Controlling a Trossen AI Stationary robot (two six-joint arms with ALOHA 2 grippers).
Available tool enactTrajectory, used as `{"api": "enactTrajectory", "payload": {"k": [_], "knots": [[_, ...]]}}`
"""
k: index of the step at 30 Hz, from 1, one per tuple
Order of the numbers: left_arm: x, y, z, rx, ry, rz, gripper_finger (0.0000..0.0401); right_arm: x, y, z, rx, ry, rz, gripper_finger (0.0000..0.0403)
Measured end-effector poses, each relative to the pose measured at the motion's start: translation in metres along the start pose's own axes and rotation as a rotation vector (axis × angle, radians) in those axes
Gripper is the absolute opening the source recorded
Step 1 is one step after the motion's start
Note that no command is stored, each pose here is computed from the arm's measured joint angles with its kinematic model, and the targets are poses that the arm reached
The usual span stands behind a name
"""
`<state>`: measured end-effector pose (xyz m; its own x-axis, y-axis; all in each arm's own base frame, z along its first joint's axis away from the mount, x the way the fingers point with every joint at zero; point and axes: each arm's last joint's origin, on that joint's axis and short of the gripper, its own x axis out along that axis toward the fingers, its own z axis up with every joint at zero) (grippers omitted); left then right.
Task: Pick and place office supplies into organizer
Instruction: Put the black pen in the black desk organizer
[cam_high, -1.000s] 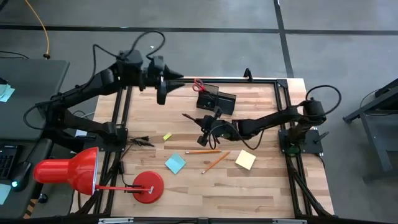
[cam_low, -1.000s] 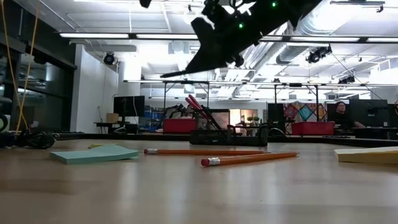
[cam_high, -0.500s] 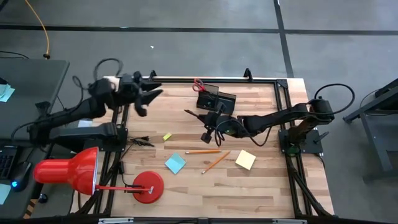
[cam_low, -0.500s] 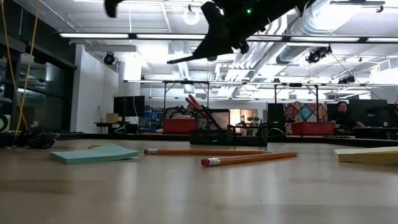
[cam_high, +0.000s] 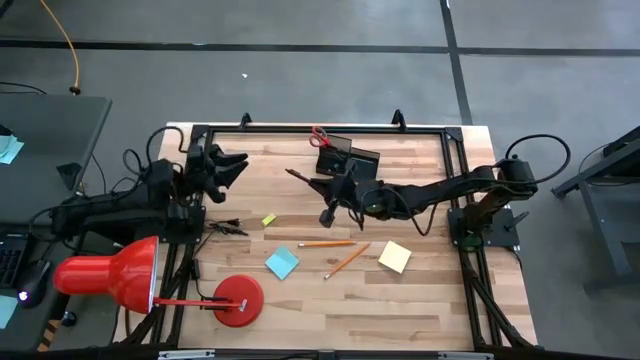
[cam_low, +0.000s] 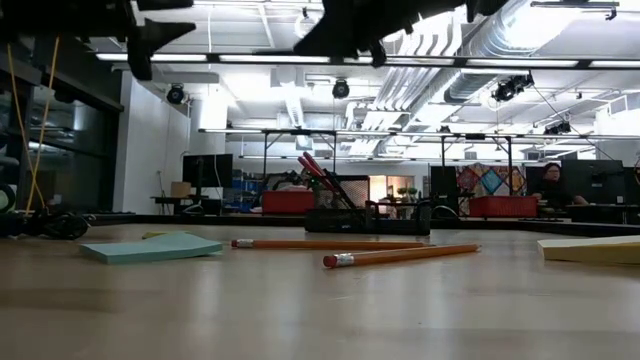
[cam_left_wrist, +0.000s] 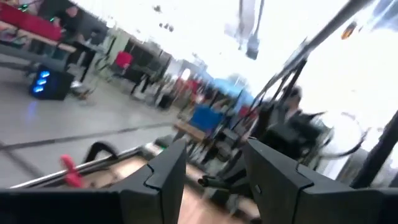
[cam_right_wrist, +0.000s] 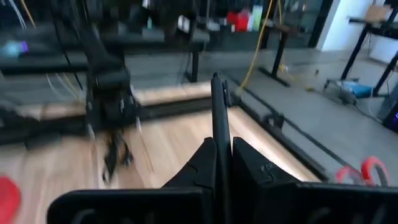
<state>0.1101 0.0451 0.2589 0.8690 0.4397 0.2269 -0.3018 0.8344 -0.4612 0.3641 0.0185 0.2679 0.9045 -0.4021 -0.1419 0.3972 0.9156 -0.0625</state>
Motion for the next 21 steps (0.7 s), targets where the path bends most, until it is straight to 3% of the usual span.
{"api": "enactTrajectory", "payload": {"k": [3, 7, 15, 21], "knots": [[-0.001, 0.001, -0.004, -0.068, -0.089, -0.027, 0.0150, 0.000, 0.000, 0.010, 0.035, -0.094, 0.019, 0.0006], [-0.002, -0.005, 0.005, -0.060, -0.233, -0.067, 0.0150, -0.001, -0.002, 0.022, 0.092, -0.212, 0.033, 0.0008], [0.003, -0.006, 0.005, -0.070, -0.251, -0.110, 0.0150, -0.003, -0.008, 0.039, 0.221, -0.378, 0.132, 0.0006], [0.011, -0.006, -0.001, -0.072, -0.208, -0.137, 0.0150, -0.001, -0.011, 0.041, 0.257, -0.391, 0.138, 0.0006]]}}
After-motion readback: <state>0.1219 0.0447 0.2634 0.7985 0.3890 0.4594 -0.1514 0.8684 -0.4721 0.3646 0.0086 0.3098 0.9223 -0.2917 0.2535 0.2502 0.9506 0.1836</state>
